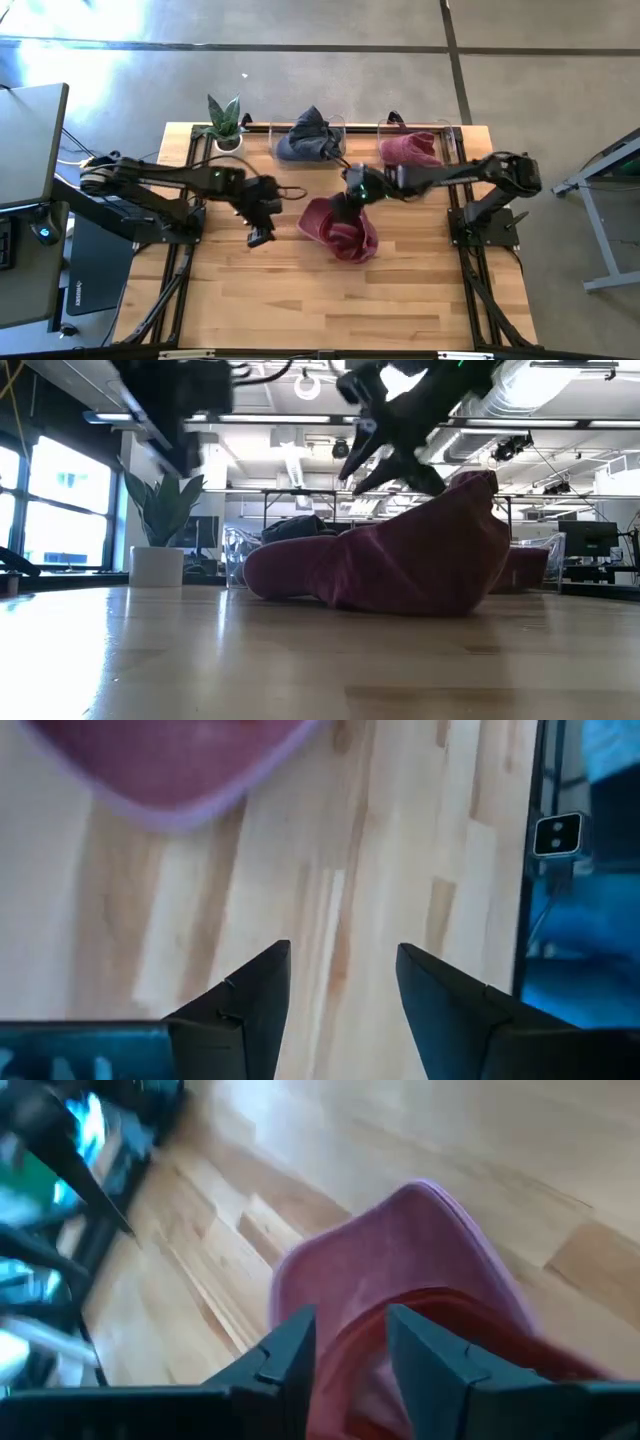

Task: Pick & Place hat
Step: Put the red cap into the right transparent bin

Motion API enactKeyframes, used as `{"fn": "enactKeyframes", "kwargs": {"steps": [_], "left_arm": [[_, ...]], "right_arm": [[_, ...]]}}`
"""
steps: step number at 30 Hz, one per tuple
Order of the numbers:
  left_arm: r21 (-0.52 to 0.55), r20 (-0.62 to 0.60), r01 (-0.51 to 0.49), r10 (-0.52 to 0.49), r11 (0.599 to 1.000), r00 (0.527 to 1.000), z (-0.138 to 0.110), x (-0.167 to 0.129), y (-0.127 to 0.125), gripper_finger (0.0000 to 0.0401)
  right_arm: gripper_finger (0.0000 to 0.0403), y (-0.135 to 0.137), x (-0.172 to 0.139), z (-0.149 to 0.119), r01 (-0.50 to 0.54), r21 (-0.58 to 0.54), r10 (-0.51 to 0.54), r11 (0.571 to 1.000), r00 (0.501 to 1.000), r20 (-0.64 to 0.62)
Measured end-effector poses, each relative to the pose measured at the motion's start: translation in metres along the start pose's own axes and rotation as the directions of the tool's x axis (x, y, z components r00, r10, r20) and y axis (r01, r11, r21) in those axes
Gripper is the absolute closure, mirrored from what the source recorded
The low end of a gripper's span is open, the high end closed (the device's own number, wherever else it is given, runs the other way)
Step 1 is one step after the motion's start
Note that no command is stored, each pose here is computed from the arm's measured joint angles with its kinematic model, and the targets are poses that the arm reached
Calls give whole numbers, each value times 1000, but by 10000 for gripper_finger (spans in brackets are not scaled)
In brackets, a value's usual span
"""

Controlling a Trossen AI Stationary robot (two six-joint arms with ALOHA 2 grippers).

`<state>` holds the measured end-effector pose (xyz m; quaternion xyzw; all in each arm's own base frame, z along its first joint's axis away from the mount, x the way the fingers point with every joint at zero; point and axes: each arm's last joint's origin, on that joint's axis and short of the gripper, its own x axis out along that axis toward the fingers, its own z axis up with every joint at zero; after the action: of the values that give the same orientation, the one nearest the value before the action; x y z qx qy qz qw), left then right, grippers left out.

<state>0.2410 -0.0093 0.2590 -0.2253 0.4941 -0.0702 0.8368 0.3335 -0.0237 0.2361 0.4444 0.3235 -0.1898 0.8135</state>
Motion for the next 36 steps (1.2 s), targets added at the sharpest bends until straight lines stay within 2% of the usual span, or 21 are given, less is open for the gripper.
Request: {"fn": "enactKeyframes", "kwargs": {"steps": [4,6,9,12,15,19,24,26,29,32,36], "left_arm": [[-81,26,20,-18,997,1000,-17,6,-5,223],[-107,13,-2,3,994,1000,-24,9,-9,223],[-118,15,-5,7,993,1000,-28,12,-19,223],[-122,16,-15,17,992,1000,-33,15,-29,223],[-116,67,-52,60,992,996,-33,17,-35,223],[-120,144,-42,59,992,988,-27,16,-37,223],[-117,196,-55,77,992,978,-23,16,-38,223],[-129,208,-63,89,990,974,-21,15,-35,223],[-155,205,-84,115,984,972,-19,13,-29,223],[-164,208,-105,138,981,968,-17,12,-22,223],[-119,213,-138,161,983,964,-13,9,-14,223]], "right_arm": [[236,-26,23,19,-17,-90,7,996,993,-118],[216,-37,33,23,6,-148,-25,989,991,-132],[205,-48,43,26,37,-167,-61,985,989,-138],[205,-55,53,26,52,-209,-86,976,984,-156],[215,-62,66,22,54,-250,-102,967,977,-187],[261,-64,77,19,56,-241,-102,969,978,-184],[380,-59,70,20,81,-82,-94,993,983,-160],[386,-55,63,17,134,34,-128,990,982,-141],[373,-44,48,1,246,193,-223,950,966,-132],[386,-21,35,-26,286,276,-277,918,958,-72],[389,4,24,-72,303,385,-322,872,946,-15]]}}
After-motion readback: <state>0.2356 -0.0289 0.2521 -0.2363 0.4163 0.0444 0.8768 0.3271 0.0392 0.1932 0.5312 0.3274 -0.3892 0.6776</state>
